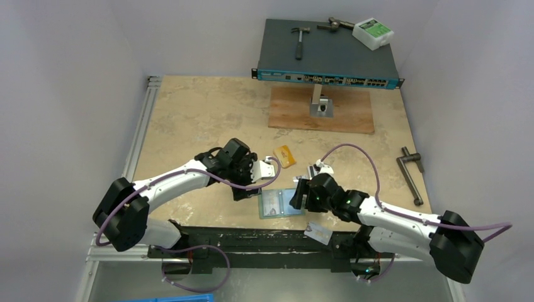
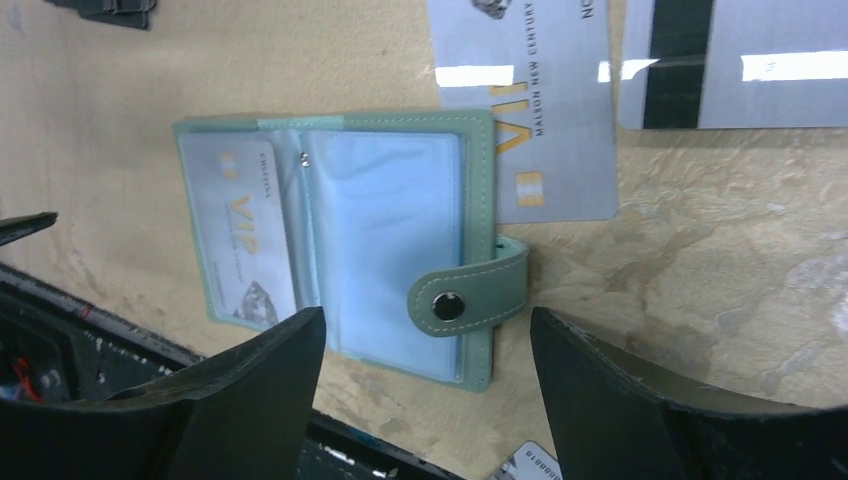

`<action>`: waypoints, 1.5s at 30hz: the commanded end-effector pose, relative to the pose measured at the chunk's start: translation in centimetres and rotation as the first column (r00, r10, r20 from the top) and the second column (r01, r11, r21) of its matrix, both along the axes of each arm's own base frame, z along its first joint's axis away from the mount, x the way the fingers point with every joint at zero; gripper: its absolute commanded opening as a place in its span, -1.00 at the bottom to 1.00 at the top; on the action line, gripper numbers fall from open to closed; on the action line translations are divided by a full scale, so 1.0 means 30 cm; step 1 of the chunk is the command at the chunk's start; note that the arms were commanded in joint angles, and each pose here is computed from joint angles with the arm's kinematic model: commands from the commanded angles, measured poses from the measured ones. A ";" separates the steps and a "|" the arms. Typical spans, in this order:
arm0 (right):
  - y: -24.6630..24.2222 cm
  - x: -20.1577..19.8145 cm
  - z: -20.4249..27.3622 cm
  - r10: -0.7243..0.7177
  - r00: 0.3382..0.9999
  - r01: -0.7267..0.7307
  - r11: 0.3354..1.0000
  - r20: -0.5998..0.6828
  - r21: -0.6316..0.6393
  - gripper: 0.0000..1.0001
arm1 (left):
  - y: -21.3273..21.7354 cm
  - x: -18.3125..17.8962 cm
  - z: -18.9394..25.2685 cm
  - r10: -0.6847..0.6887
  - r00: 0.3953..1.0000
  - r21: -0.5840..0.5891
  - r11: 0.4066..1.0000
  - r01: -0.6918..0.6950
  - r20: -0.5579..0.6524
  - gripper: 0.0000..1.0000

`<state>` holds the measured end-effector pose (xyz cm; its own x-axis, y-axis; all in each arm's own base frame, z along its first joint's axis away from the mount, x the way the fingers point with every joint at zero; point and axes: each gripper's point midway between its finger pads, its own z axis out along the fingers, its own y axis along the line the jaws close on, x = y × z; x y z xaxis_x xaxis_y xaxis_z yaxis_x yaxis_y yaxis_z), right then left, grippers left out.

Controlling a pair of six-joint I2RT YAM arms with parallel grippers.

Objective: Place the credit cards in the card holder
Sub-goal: Close the card holder at the center of the board.

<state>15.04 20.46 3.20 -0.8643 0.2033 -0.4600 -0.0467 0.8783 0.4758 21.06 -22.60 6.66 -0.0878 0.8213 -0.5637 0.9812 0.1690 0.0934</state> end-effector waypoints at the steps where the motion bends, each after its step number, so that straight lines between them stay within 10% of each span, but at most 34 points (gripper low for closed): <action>1: -0.043 0.057 0.014 -0.100 0.994 0.104 0.992 0.053 -0.075 0.44 | -0.032 0.011 0.062 -0.030 0.999 -0.045 0.998 0.031 0.035 0.82; 13: -0.051 0.096 -0.003 -0.153 0.981 0.164 0.983 0.121 -0.086 0.02 | -0.015 -0.004 0.030 -0.045 0.999 -0.016 0.999 0.045 0.017 0.76; 25: -0.042 0.110 0.020 -0.185 0.969 0.193 0.980 0.162 -0.040 -0.84 | 0.000 -0.017 0.021 -0.050 0.999 0.004 0.999 0.050 0.000 0.72; 45: 0.030 0.107 0.204 -0.135 0.969 0.111 0.986 0.209 0.120 -1.00 | -0.003 -0.019 -0.058 -0.267 0.945 0.132 0.961 0.244 0.191 0.69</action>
